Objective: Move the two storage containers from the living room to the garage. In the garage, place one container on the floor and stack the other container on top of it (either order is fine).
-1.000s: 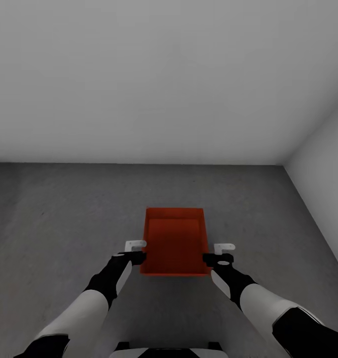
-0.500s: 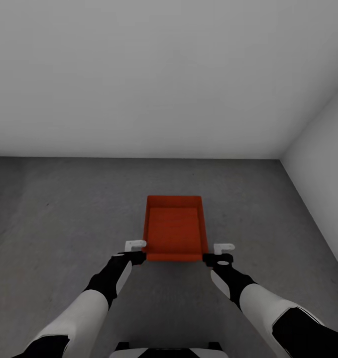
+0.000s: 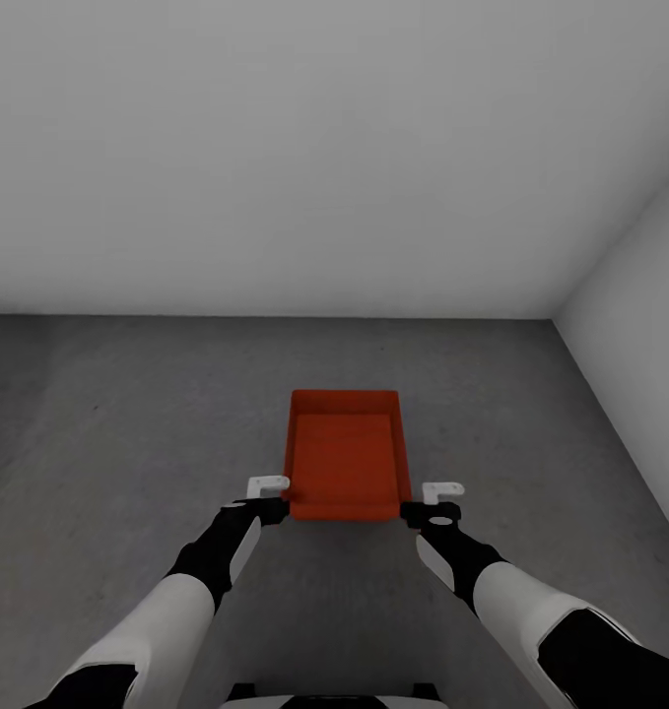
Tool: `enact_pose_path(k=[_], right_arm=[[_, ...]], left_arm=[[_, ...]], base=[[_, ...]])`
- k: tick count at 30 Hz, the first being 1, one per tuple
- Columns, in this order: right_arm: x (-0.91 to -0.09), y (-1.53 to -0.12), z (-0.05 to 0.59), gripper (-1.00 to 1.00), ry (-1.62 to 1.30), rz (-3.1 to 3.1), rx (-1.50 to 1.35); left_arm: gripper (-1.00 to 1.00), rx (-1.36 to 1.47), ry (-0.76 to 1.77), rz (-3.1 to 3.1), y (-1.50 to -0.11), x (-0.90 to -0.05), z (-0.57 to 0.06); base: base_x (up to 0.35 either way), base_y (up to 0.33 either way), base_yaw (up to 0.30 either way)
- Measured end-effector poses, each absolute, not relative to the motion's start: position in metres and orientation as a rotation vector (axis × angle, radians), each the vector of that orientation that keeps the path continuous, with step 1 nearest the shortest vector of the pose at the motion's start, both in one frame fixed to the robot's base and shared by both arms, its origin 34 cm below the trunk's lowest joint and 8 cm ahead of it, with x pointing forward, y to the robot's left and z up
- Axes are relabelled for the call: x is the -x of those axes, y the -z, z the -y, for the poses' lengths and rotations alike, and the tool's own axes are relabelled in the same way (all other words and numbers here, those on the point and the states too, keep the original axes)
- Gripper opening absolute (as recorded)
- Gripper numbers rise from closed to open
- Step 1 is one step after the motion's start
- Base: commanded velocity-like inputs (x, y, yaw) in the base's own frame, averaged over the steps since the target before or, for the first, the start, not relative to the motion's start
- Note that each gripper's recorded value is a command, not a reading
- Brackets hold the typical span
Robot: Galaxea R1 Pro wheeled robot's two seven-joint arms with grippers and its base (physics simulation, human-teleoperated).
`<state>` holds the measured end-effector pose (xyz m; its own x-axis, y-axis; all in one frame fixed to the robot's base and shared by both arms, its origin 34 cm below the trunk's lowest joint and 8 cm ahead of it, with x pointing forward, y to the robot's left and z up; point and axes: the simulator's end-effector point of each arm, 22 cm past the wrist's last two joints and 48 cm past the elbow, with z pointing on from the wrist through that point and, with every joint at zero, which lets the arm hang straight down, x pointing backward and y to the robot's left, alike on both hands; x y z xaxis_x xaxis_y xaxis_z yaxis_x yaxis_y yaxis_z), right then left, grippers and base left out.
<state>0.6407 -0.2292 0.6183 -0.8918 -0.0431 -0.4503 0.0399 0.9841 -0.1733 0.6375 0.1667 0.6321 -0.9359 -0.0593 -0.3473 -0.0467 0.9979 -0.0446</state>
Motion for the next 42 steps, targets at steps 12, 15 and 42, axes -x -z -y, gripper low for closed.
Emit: enact_pose_path(k=[12, 15, 42], right_arm=[[-0.647, -0.628, 0.231, 1.0, 0.248, -2.642, -0.001], [-0.649, -0.63, 0.232, 1.0, 0.249, -2.639, -0.001], [-0.503, -0.585, 0.282, 1.0, 0.41, -2.845, 0.034]], left_arm=[[1.0, 0.075, 0.051, -2.766, -0.642, -0.644, -0.167], [1.0, 0.075, 0.05, -2.762, -0.644, -0.646, -0.167], [1.0, 0.112, -0.011, -3.057, -0.577, -0.49, -0.213]], base=[[0.0, 0.0, 0.0], [0.0, 0.0, 0.0], [0.0, 0.0, -0.009]])
